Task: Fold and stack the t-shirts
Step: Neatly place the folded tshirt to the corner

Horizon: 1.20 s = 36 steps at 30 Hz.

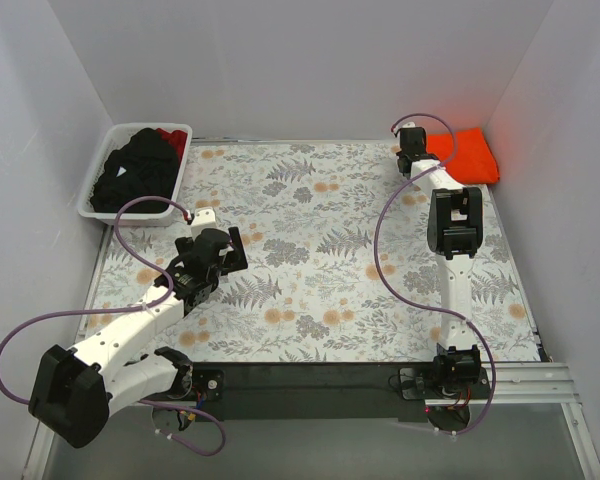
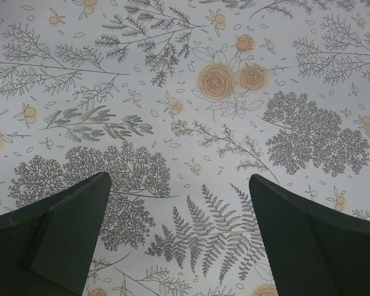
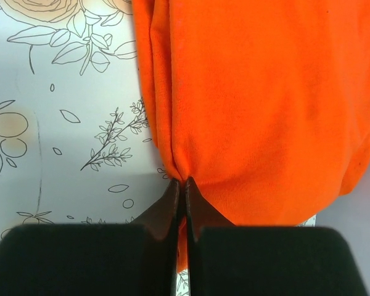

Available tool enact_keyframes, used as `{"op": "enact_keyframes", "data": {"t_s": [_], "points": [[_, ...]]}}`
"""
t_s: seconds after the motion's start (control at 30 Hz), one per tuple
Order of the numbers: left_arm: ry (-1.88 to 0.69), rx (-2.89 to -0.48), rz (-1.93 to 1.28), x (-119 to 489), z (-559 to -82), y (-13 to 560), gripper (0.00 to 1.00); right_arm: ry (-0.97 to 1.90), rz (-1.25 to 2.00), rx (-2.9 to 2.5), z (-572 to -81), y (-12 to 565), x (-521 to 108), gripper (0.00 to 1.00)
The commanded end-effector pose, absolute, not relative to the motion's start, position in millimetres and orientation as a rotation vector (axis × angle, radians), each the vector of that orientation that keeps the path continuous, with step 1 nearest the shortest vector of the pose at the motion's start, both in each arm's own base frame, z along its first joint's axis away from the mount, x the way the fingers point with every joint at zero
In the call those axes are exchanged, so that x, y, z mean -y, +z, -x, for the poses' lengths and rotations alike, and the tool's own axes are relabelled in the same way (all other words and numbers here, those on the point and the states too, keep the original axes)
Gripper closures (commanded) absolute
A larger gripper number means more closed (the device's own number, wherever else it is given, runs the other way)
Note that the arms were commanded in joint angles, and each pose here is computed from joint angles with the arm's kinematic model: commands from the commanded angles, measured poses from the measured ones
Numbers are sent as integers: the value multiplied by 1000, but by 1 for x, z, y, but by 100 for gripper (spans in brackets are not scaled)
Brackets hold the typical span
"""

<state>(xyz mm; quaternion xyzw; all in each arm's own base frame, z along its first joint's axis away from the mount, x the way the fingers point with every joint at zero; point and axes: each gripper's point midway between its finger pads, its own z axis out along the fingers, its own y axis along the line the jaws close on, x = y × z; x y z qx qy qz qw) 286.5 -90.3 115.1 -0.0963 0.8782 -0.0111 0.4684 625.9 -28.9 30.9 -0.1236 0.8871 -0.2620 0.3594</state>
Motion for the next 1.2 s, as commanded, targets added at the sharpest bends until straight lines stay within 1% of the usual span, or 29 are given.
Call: {"op": "enact_keyframes", "data": {"t_s": [0.0,0.37,0.5,0.57,0.6,0.63,0.7,0.73,0.77,0.8,0.87,0.9,0.93,0.97,1.0,1.03,1.07,1.1,1.13,1.17], "points": [[-26,-2142,253,88,-287,119,6,-695,294,-2242,-638,45,34,95],[-39,-2151,253,90,-287,117,6,-648,304,-2198,-653,54,26,98],[-49,-2156,252,92,-287,116,6,-646,321,-2177,-657,56,25,95],[-45,-2157,254,91,-287,116,6,-646,316,-2178,-657,55,25,89],[-45,-2157,254,91,-287,116,6,-652,316,-2184,-655,52,25,80],[-46,-2155,254,91,-287,116,6,-662,313,-2188,-653,51,25,74],[-49,-2155,254,91,-286,117,6,-671,325,-2185,-647,57,20,63],[-59,-2148,254,93,-287,119,6,-677,325,-2183,-645,61,18,60],[-63,-2142,258,93,-287,121,6,-677,325,-2176,-643,67,15,58],[-64,-2142,261,92,-287,121,6,-663,323,-2160,-639,82,7,53],[-79,-2131,262,93,-287,125,6,-630,318,-2138,-633,101,-4,48],[-80,-2128,266,93,-287,126,6,-592,300,-2090,-629,133,-17,43],[-84,-2124,266,93,-286,128,6,-555,314,-2097,-621,134,-25,40],[-91,-2113,270,93,-286,131,6,-530,308,-2081,-617,147,-32,38],[-95,-2105,273,93,-287,133,6,-498,299,-2037,-608,178,-42,36],[-101,-2097,278,92,-286,136,6,-456,284,-2054,-597,177,-48,34],[-104,-2090,282,91,-286,138,6,-428,273,-2047,-590,187,-53,34],[-119,-2071,288,91,-285,144,6,-391,253,-2028,-575,212,-58,34],[-126,-2060,293,91,-285,147,6,-325,212,-2031,-566,220,-63,33],[-133,-2051,300,90,-284,149,6,-288,201,-2058,-552,215,-66,33]]}}
